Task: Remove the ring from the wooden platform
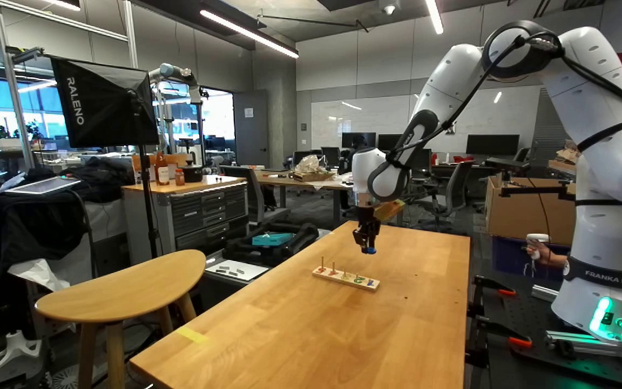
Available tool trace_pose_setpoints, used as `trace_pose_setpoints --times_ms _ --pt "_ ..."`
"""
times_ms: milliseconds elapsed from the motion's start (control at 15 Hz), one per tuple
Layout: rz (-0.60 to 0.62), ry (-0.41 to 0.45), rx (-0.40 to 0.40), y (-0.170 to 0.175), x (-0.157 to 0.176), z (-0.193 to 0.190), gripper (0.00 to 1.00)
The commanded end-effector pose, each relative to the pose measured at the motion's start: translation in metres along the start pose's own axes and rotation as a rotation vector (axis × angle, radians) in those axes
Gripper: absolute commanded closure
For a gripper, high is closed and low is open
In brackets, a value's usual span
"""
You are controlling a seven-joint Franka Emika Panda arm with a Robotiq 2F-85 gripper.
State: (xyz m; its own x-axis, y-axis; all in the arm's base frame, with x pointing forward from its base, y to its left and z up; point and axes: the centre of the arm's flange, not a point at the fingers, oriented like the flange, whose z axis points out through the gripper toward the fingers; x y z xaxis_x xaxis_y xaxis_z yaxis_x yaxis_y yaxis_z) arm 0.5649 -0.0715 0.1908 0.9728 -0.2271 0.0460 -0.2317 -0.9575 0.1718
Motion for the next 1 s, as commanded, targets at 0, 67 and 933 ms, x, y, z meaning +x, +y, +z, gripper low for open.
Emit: trace_pose_setpoints --times_ms 0,67,933 --pt "0.027 -0.021 -0.012 -0.001 0.0 0.022 0.62" --pt "0.024 -0.03 -0.013 -0.004 -0.001 0.027 0.82" --pt "-0.155 0.03 0.075 -0.056 -0.038 -0.19 0.0"
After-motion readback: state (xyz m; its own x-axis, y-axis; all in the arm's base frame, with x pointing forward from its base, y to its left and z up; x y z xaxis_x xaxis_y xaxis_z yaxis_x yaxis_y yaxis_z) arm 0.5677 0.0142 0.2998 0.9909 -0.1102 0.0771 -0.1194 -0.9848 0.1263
